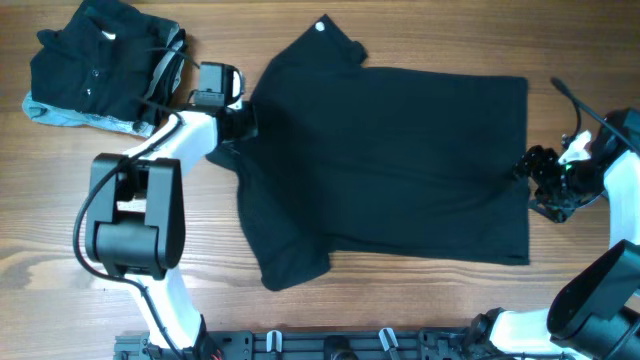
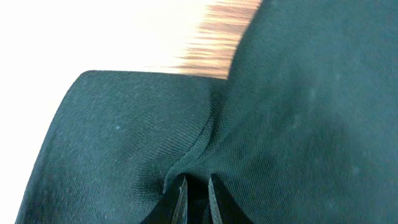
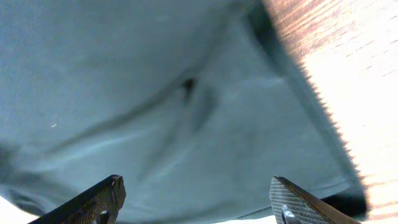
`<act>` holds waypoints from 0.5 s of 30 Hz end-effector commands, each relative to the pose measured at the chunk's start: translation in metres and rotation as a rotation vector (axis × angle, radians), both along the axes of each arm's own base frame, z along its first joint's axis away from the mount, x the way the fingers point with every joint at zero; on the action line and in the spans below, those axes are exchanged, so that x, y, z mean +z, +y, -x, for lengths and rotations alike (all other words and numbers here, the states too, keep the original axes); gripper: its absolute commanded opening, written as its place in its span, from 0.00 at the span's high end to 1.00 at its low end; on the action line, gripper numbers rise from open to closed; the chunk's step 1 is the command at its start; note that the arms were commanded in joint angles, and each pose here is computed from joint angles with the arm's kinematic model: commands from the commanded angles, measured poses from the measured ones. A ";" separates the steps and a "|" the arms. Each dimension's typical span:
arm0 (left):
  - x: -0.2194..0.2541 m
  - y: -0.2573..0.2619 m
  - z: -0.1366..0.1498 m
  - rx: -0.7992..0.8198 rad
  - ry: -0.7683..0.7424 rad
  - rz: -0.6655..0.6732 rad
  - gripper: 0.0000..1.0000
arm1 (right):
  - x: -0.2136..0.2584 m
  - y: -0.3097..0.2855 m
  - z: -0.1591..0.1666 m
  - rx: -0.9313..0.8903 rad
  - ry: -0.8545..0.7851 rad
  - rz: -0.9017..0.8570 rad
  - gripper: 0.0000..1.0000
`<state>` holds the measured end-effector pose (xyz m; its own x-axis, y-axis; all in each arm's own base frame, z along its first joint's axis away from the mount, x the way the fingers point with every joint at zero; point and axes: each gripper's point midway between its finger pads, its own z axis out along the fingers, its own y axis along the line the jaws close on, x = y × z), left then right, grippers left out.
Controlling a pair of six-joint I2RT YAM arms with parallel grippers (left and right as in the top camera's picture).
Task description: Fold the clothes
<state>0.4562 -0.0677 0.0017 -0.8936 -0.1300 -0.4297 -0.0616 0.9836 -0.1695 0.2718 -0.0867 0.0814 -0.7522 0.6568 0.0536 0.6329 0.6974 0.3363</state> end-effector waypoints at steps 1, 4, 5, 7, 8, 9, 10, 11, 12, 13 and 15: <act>-0.019 0.059 0.006 0.220 0.055 -0.066 0.85 | -0.025 -0.002 0.022 -0.073 0.089 0.043 0.16; -0.018 0.061 0.003 0.244 0.053 0.019 0.76 | -0.052 -0.007 0.041 -0.127 0.161 0.097 0.14; -0.017 0.059 0.002 0.238 0.052 0.032 0.72 | -0.056 -0.005 0.046 -0.137 0.178 0.089 0.14; -0.012 0.054 0.001 0.222 0.042 0.050 0.56 | -0.056 -0.001 0.054 -0.140 0.211 0.076 0.15; 0.000 0.049 -0.002 0.183 0.017 0.070 0.44 | -0.057 0.011 0.058 -0.117 0.215 0.019 0.15; 0.010 0.048 -0.004 0.181 -0.006 0.076 0.41 | -0.058 0.023 0.057 -0.079 0.185 -0.039 0.15; 0.026 0.048 -0.007 0.179 -0.038 0.081 0.35 | -0.062 0.032 0.061 -0.061 0.179 -0.080 0.15; 0.041 0.047 -0.008 0.174 -0.067 0.089 0.32 | -0.069 0.038 0.069 -0.051 0.191 -0.093 0.14; 0.055 0.046 -0.008 0.172 -0.088 0.093 0.29 | -0.076 0.043 0.078 -0.052 0.211 -0.104 0.13; 0.075 0.046 -0.005 0.171 -0.114 0.096 0.28 | -0.085 0.050 0.090 -0.058 0.239 -0.119 0.13; 0.102 0.046 0.003 0.169 -0.143 0.098 0.27 | -0.093 0.060 0.090 -0.033 0.192 -0.160 0.20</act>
